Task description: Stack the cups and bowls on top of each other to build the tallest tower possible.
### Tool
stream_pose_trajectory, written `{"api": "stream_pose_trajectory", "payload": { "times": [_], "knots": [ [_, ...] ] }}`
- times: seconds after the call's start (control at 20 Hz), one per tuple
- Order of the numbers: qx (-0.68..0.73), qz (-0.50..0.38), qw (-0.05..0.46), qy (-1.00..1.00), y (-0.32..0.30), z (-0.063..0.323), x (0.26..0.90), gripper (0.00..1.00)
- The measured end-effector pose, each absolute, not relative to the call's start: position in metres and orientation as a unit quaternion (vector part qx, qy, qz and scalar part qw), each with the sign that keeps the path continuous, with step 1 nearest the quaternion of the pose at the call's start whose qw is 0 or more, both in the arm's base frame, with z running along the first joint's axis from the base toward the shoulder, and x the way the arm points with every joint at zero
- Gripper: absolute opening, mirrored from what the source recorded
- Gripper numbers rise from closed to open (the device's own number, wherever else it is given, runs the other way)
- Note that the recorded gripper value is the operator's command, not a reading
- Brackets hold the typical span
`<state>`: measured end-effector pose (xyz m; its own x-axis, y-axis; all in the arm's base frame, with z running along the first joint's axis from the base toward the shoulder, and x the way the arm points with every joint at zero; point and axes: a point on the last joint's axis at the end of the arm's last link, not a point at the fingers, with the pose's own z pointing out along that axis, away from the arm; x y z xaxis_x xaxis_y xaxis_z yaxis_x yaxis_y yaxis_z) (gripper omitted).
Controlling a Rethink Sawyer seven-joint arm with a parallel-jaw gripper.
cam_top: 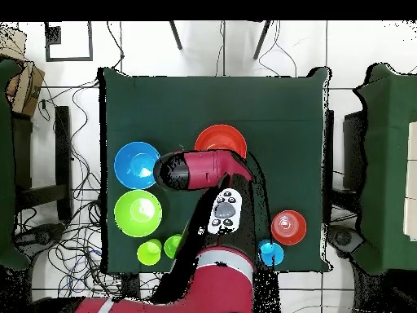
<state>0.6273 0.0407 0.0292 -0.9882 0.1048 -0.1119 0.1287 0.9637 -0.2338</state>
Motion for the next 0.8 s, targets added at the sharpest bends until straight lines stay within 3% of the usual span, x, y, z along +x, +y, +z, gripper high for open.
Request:
{"api": "stream_pose_trajectory", "payload": {
  "times": [0.8],
  "knots": [
    [0.056, -0.124, 0.049, 0.990, 0.0427, 0.0271, 0.6273, 0.00]
  ]
}}
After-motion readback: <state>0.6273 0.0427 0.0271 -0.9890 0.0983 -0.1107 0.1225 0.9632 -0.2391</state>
